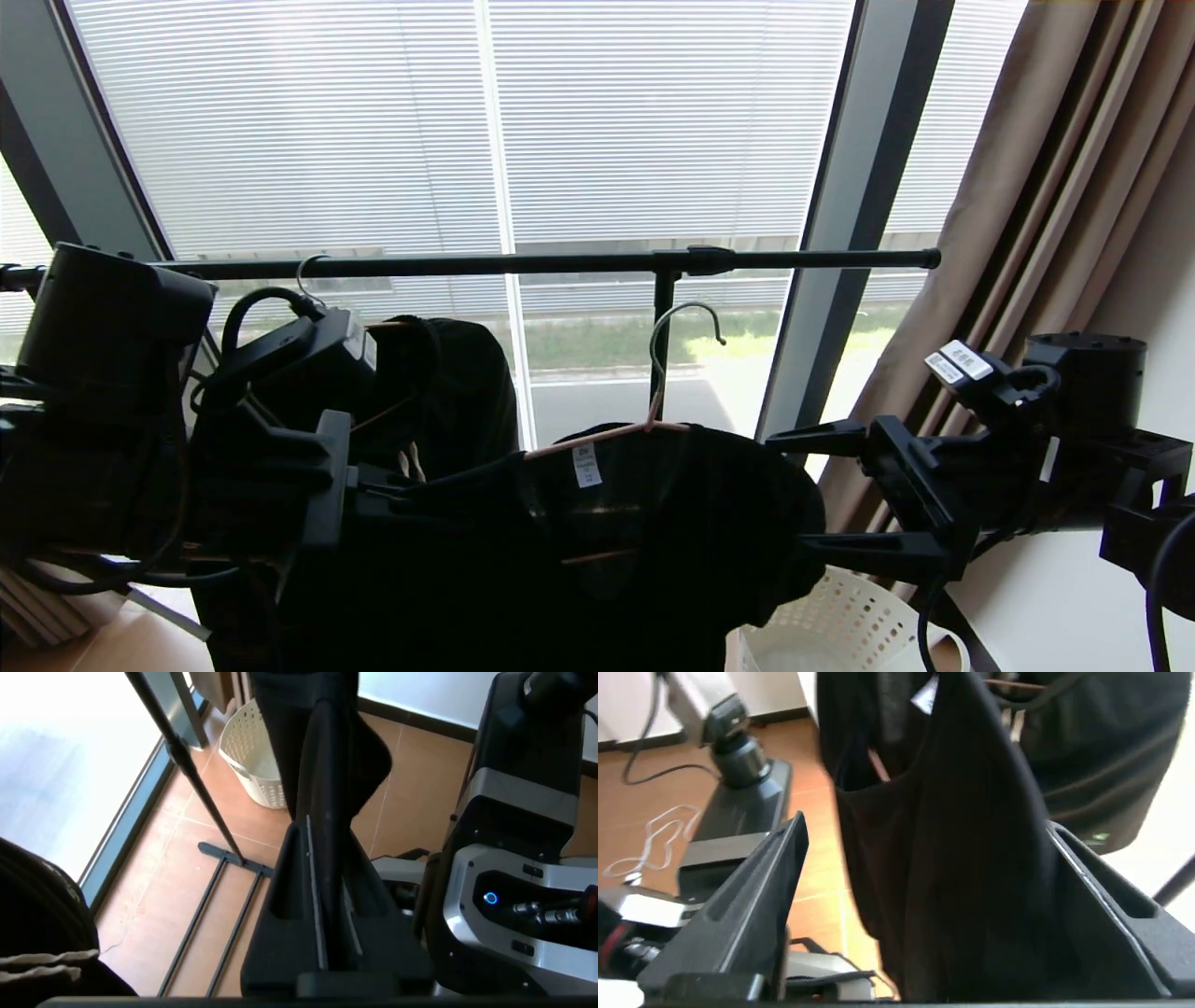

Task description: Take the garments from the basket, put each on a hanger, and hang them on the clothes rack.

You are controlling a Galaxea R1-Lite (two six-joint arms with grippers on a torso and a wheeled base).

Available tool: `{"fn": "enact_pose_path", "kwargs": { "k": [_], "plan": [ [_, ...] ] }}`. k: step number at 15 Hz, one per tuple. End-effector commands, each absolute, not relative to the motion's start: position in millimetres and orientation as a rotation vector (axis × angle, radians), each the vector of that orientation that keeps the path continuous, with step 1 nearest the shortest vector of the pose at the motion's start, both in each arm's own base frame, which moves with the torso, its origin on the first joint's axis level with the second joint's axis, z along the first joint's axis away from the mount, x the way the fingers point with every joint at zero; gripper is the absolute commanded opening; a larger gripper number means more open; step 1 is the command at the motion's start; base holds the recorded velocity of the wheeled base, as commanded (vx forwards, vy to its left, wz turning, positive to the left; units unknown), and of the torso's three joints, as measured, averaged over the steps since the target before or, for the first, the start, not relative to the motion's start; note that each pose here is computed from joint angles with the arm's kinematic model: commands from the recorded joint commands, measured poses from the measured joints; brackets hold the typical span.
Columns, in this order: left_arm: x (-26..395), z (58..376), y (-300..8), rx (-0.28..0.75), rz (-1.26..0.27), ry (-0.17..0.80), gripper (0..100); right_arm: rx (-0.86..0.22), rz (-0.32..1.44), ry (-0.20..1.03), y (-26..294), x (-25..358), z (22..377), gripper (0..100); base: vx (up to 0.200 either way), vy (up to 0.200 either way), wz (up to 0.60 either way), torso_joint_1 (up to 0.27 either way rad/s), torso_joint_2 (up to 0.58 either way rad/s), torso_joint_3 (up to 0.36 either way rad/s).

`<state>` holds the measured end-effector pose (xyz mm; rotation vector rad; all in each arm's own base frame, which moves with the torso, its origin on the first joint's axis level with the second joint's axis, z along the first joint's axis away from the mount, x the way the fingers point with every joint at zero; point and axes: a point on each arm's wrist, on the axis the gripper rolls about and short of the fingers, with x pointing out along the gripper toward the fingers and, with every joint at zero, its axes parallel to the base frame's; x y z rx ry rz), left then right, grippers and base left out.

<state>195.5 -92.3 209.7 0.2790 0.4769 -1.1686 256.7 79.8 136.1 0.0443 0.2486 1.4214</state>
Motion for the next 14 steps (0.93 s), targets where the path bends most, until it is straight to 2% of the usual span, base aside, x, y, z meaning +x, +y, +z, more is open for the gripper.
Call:
{"fn": "enact_pose_path", "kwargs": {
  "k": [1,8,12,14],
  "plan": [
    [183,214,-83,0.277,-1.153,0.447,0,0.040,1.398,0.236,74,260,139,100,0.000,0.000,0.00,0.000,0.00,0.000],
    [164,219,-59,0.267,-1.062,0.403,0,0.033,1.352,0.249,67,268,129,100,0.000,0.000,0.00,0.000,0.00,0.000],
    [150,228,-52,0.242,-1.078,0.343,0,0.000,1.351,0.252,65,276,113,100,0.000,0.000,0.00,0.000,0.00,0.000],
    [146,231,-50,0.246,-1.071,0.324,0,-0.054,1.302,0.265,66,282,99,100,0.000,0.000,0.00,0.000,0.00,0.000]
  ]
}}
